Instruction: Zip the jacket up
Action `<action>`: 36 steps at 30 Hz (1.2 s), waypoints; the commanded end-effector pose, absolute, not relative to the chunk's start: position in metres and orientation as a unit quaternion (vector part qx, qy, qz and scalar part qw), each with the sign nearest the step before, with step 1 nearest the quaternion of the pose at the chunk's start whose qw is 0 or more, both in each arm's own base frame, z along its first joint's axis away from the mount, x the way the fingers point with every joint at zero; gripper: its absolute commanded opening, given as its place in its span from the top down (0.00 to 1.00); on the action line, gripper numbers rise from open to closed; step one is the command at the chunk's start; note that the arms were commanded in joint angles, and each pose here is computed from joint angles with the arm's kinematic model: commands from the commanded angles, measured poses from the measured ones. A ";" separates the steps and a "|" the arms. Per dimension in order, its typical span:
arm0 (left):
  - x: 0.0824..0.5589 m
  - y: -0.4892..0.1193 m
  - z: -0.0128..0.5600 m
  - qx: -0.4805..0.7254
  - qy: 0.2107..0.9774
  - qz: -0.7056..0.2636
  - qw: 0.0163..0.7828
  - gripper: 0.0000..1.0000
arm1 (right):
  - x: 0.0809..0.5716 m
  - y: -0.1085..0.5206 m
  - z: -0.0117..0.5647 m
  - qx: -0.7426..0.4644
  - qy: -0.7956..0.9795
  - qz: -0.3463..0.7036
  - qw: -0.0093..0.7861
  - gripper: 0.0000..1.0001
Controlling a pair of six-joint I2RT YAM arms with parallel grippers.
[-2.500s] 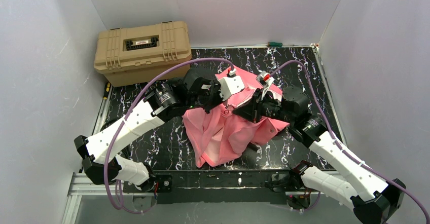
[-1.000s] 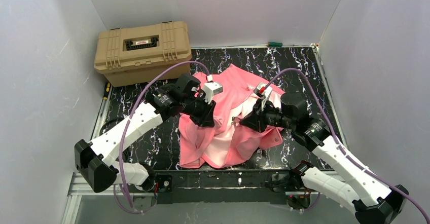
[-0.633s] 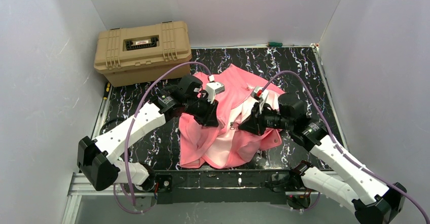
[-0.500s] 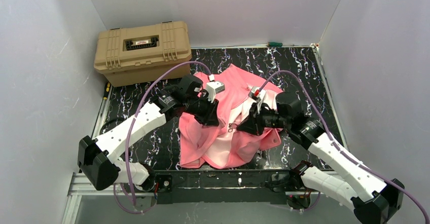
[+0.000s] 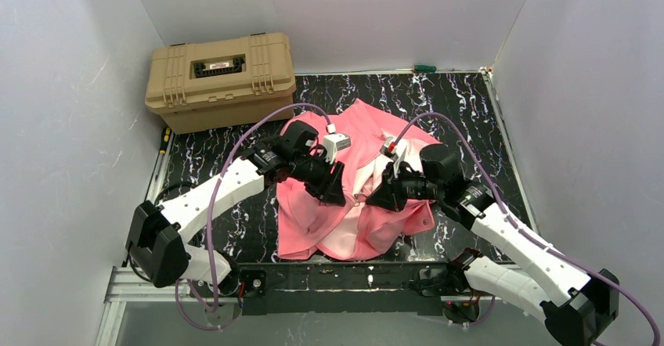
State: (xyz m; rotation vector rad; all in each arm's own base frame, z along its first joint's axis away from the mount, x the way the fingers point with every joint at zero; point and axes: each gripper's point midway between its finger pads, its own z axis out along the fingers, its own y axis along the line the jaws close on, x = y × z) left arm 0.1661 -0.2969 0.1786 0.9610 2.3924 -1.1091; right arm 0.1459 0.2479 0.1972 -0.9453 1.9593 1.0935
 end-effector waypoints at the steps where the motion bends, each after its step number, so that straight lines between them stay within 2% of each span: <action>1: 0.165 -0.306 0.190 0.337 0.827 -0.419 0.166 0.60 | 0.149 0.257 0.204 -0.367 0.740 0.439 0.353 0.99; 19: 0.176 -0.307 0.196 0.320 0.829 -0.417 0.192 0.54 | 0.160 0.275 0.209 -0.362 0.725 0.467 0.354 0.99; 21: 0.175 -0.308 0.197 0.321 0.827 -0.421 0.191 0.51 | 0.161 0.276 0.210 -0.361 0.724 0.468 0.355 0.99; 24: 0.173 -0.308 0.199 0.324 0.822 -0.427 0.190 0.37 | 0.162 0.278 0.212 -0.362 0.723 0.470 0.354 0.99; 25: 0.172 -0.308 0.199 0.325 0.822 -0.427 0.189 0.37 | 0.163 0.279 0.212 -0.362 0.722 0.471 0.355 0.99; 36: 0.170 -0.314 0.201 0.333 0.810 -0.446 0.184 0.38 | 0.166 0.286 0.217 -0.362 0.716 0.476 0.360 0.99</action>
